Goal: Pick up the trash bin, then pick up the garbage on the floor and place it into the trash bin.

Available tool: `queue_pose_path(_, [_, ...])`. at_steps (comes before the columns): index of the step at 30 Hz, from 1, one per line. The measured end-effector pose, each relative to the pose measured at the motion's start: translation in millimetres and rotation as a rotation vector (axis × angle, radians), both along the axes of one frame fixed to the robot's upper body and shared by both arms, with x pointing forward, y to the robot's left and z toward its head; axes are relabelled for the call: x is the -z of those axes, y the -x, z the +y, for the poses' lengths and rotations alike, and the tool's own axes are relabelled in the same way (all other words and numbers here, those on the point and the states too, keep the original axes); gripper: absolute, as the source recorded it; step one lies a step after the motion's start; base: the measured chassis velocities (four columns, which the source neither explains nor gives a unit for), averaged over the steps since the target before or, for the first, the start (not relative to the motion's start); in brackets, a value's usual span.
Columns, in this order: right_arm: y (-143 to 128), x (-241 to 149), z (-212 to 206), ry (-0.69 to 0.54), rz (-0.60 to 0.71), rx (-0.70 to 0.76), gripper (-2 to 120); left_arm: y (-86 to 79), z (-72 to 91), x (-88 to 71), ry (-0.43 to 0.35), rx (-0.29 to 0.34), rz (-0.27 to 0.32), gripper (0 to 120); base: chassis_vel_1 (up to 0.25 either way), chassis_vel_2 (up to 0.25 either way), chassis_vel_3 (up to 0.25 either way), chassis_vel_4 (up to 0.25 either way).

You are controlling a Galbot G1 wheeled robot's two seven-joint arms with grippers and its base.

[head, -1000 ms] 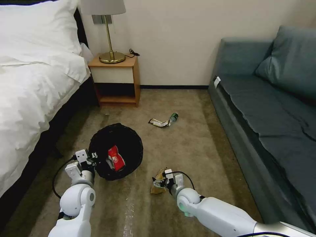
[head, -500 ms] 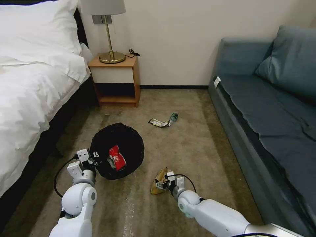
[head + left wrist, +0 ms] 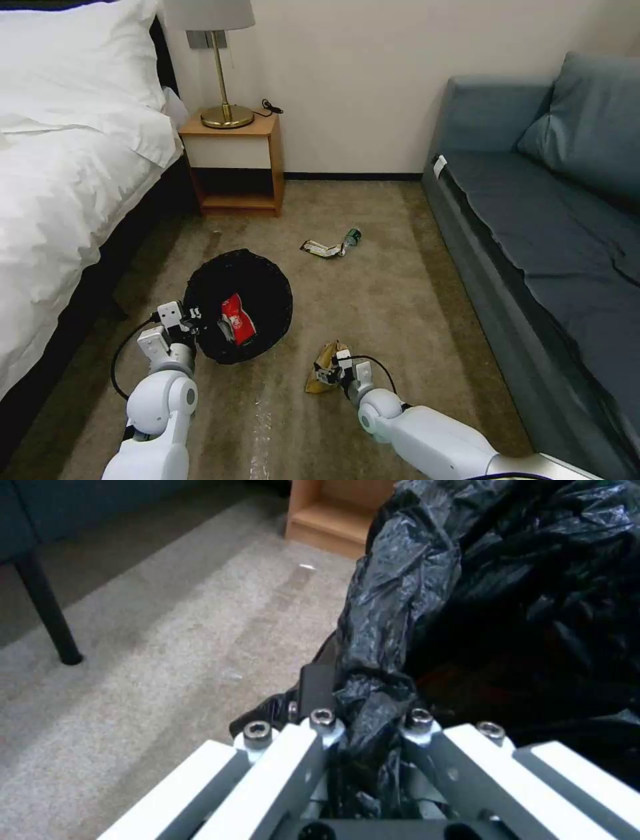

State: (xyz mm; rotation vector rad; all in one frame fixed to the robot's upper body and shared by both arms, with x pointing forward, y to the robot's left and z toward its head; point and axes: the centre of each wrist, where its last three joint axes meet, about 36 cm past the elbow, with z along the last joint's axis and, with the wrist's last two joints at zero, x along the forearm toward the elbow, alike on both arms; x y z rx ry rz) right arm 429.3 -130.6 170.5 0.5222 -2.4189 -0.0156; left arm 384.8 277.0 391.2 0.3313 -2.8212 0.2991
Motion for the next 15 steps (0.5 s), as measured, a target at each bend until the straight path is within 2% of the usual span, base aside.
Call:
queue_pose_path(2, [-0.7,0.7,-1.1,0.002,-0.004,0.002,58,-0.2,0.7,-0.4,-0.001,-0.001,-0.001,3,0.000,0.000,0.000,0.000])
queue_pose_path(4, [-1.3,0.5,-1.2,0.002,-0.006,0.002,54,-0.4,0.9,-0.7,-0.001,-0.001,-0.002,3,0.000,0.000,0.000,0.000])
queue_pose_path(5, [-2.4,-0.1,-1.4,0.002,-0.009,0.001,46,-0.9,1.3,-1.2,-0.002,-0.001,-0.004,3,0.000,0.000,0.000,0.000])
queue_pose_path(6, [-2.4,-0.1,-1.4,0.002,-0.009,0.001,46,-0.9,1.3,-1.2,-0.002,-0.001,-0.004,3,0.000,0.000,0.000,0.000])
queue_pose_path(8, [-3.9,-0.5,-2.2,0.003,-0.013,0.002,36,-1.6,1.8,-1.8,-0.002,-0.002,-0.006,3,0.000,0.000,0.000,0.000])
queue_pose_path(9, [-3.9,-0.5,-2.2,0.003,-0.013,0.002,36,-1.6,1.8,-1.8,-0.002,-0.002,-0.006,3,0.000,0.000,0.000,0.000])
queue_pose_path(12, [-5.6,-1.0,-3.5,0.004,-0.019,0.001,23,-2.0,2.3,-1.3,-0.002,-0.002,-0.004,3,0.000,0.000,0.000,0.000])
queue_pose_path(13, [-5.6,-1.0,-3.5,0.004,-0.019,0.001,23,-2.0,2.3,-1.3,-0.002,-0.002,-0.004,3,0.000,0.000,0.000,0.000])
queue_pose_path(15, [-7.2,-1.6,-4.2,0.003,-0.023,0.002,10,-2.2,2.5,-1.2,-0.001,-0.002,-0.004,3,0.000,0.000,0.000,0.000])
